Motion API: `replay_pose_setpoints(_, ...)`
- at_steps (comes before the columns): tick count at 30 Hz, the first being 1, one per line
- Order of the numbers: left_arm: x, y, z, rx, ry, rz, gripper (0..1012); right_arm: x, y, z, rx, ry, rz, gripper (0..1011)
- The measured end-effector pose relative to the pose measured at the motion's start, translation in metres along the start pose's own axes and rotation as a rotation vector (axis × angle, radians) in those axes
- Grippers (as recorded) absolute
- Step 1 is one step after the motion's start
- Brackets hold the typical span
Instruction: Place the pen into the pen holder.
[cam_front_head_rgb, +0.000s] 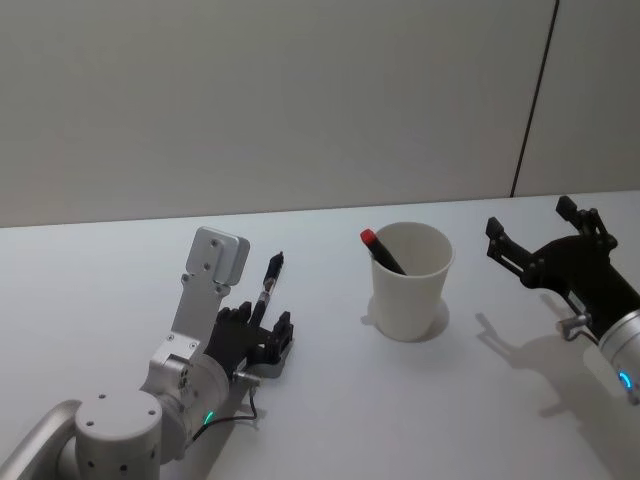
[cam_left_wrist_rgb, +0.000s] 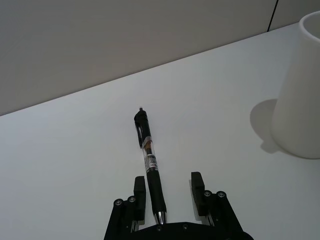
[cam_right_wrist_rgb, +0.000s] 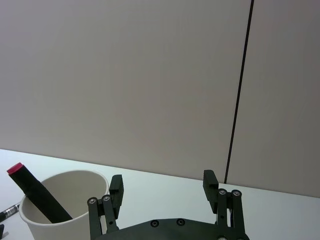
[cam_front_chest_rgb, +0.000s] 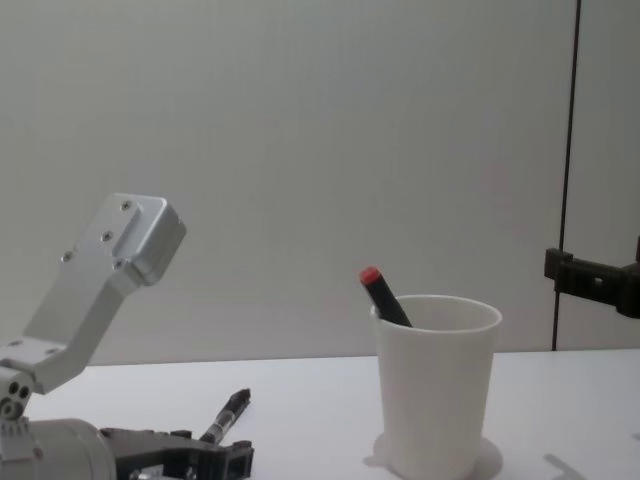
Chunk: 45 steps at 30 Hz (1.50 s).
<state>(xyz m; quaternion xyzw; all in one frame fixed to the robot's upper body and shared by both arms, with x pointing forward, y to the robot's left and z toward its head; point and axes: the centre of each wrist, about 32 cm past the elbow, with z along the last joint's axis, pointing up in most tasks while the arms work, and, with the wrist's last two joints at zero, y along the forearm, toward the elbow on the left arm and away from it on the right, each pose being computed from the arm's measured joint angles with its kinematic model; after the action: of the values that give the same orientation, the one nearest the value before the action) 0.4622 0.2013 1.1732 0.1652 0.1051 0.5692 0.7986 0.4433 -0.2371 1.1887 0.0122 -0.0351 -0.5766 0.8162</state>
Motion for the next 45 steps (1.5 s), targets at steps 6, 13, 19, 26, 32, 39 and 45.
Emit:
replay_pose_setpoints(6,0.0002,0.0001,-0.0002,0.0,0.0,0.001,417,0.0,0.0,0.0,0.0,0.0,0.0,1001)
replay_pose_setpoints(13,0.0002,0.0001,-0.0003,0.001,0.0,0.001,196,0.0,0.0,0.0,0.0,0.0,0.0,1001)
replay_pose_setpoints(19,0.0002,0.0001,-0.0003,0.001,0.0,0.001,114,0.0,0.0,0.0,0.0,0.0,0.0,1001)
replay_pose_setpoints(26,0.0002,0.0001,-0.0003,0.001,0.0,0.001,114,0.0,0.0,0.0,0.0,0.0,0.0,1001)
replay_pose_setpoints(32,0.0002,0.0001,-0.0003,0.001,0.0,0.001,114,0.0,0.0,0.0,0.0,0.0,0.0,1001)
replay_pose_setpoints(39,0.0002,0.0001,-0.0004,0.001,-0.001,0.001,114,0.0,0.0,0.0,0.0,0.0,0.0,1001)
replay_pose_setpoints(45,0.0018,-0.0007,-0.0004,-0.01,-0.012,0.003,114,0.0,0.0,0.0,0.0,0.0,0.0,1001)
